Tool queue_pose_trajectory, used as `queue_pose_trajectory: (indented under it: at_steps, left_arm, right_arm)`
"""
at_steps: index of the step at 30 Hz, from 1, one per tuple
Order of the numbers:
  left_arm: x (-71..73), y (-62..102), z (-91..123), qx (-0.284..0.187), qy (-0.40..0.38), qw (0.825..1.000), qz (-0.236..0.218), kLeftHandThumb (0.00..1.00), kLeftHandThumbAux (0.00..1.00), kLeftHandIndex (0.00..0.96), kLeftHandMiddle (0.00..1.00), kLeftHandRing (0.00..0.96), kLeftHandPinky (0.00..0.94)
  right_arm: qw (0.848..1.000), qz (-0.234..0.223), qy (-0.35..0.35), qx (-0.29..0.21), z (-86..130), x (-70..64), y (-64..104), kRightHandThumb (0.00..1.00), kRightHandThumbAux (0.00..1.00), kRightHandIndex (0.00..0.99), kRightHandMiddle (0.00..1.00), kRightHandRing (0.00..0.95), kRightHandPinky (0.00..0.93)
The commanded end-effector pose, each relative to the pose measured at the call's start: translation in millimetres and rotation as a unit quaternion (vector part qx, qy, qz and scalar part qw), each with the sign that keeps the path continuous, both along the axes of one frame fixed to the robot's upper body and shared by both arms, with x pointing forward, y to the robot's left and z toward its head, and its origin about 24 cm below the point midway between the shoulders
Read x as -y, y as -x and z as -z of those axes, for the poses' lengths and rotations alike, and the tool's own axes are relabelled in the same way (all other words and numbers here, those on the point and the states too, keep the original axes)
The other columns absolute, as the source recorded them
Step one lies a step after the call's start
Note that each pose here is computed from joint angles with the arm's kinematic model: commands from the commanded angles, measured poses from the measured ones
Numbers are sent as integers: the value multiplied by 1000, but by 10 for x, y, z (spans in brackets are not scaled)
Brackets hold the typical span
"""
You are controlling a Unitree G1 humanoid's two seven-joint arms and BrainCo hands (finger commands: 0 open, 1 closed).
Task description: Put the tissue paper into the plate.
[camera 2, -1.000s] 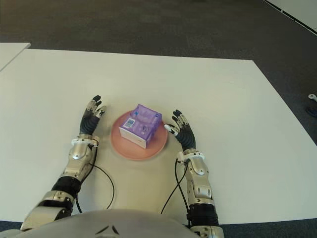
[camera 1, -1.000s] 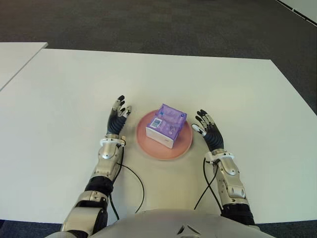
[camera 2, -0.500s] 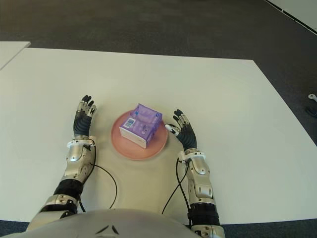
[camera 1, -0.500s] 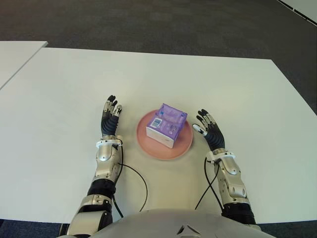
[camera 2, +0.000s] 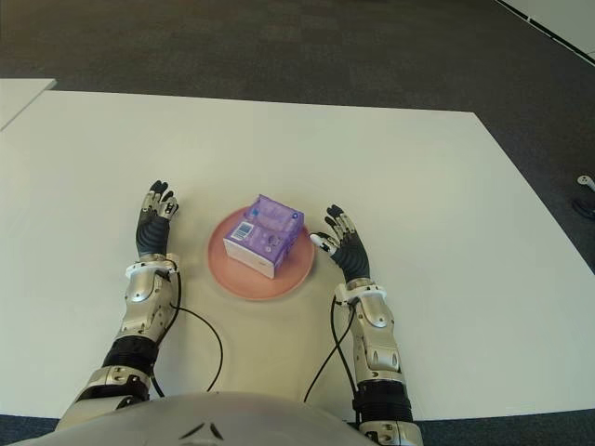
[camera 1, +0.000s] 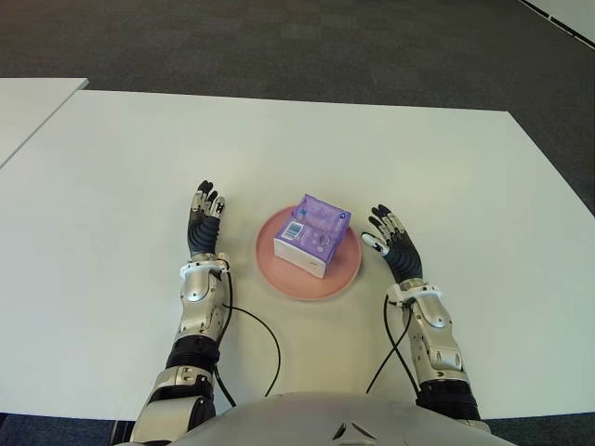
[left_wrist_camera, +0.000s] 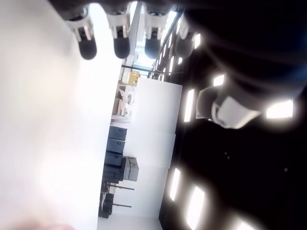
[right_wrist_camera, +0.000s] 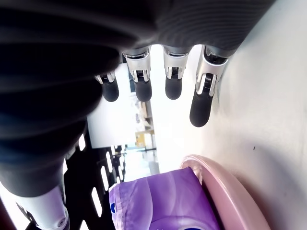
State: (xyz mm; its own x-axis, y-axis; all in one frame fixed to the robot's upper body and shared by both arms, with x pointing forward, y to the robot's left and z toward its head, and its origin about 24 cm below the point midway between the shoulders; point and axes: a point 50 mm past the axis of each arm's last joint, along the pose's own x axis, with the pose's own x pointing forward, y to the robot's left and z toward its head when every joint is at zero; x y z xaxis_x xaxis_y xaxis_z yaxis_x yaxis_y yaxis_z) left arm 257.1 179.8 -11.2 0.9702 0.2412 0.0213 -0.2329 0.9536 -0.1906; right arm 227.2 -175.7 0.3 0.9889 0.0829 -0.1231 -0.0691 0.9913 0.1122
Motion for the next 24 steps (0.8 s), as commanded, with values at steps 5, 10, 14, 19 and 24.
queue_pose_trajectory:
  at_steps: [5,10,14,19,24]
  left_arm:
    - [-47,115,151,-45,0,999,-11,0,552,0,0,0,0]
    - [-59,119,148,-47,-4,999,-10,0,558,0,0,0,0]
    - [-63,120,142,-48,-12,999,-6,0,564,0,0,0,0]
    - [-70,121,136,-50,-21,999,-2,0,569,0,0,0,0]
    - [-75,122,126,-50,-33,998,3,0,570,0,0,0,0]
  right_arm:
    - [996,9,-4,-90,327,32,193,29,743,0,38,22,28]
    - [996,9,-3,-89,325,19,193,23,735,0,37,17,20]
    - [996,13,-1,-84,313,8,192,23,726,0,36,13,9]
    - [997,25,-1,-72,304,0,189,27,718,0,29,4,1]
    - [997,43,-2,-59,305,-8,188,34,715,0,8,0,0]
